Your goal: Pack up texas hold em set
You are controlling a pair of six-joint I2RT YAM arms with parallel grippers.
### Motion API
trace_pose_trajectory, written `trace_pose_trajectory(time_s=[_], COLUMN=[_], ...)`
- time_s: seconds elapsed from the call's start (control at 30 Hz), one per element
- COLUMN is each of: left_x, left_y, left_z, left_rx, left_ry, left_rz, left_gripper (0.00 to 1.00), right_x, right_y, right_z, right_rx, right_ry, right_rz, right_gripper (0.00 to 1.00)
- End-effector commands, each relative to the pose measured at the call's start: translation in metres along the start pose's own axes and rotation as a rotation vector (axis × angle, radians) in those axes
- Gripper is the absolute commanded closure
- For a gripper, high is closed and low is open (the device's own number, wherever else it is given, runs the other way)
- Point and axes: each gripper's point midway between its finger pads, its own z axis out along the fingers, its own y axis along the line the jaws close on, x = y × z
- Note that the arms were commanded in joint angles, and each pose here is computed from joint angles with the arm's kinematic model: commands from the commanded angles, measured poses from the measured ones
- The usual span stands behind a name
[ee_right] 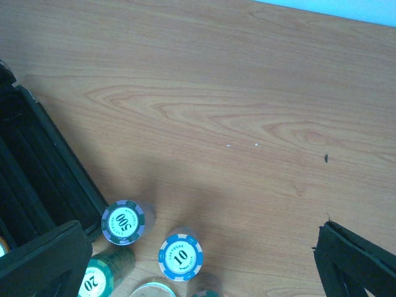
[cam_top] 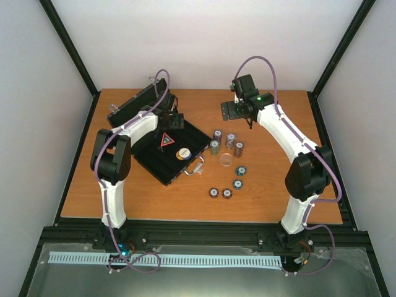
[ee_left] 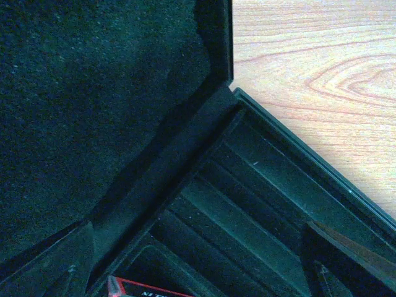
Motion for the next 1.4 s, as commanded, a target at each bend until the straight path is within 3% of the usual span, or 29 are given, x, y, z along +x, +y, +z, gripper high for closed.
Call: trace_pose_trajectory(time_s=[0.0,0.63,1.37], left_x=[-0.019,0.022,0.070], left_y=[0.007,0.013,-0.004], left_z=[-0.005,0.012,0.020], left_rx=[-0.048,-0.044,0.098], left_ry=[-0.046,0.057,0.198], left_rz=[-0.006,-0.058,-0.054], left_gripper=[0.08,0.08,0.08], right_x=[0.000,0.019,0.026], right_y=[-0.004,-0.008,-0.008], right_z=[-0.006,0.006,0.012], right_rx=[0.008,0.009,0.010], right_ry=[-0.010,0.042,0.061], right_rz=[-0.003,-0.021,-0.022], right_gripper=[0.00,0.00,0.00])
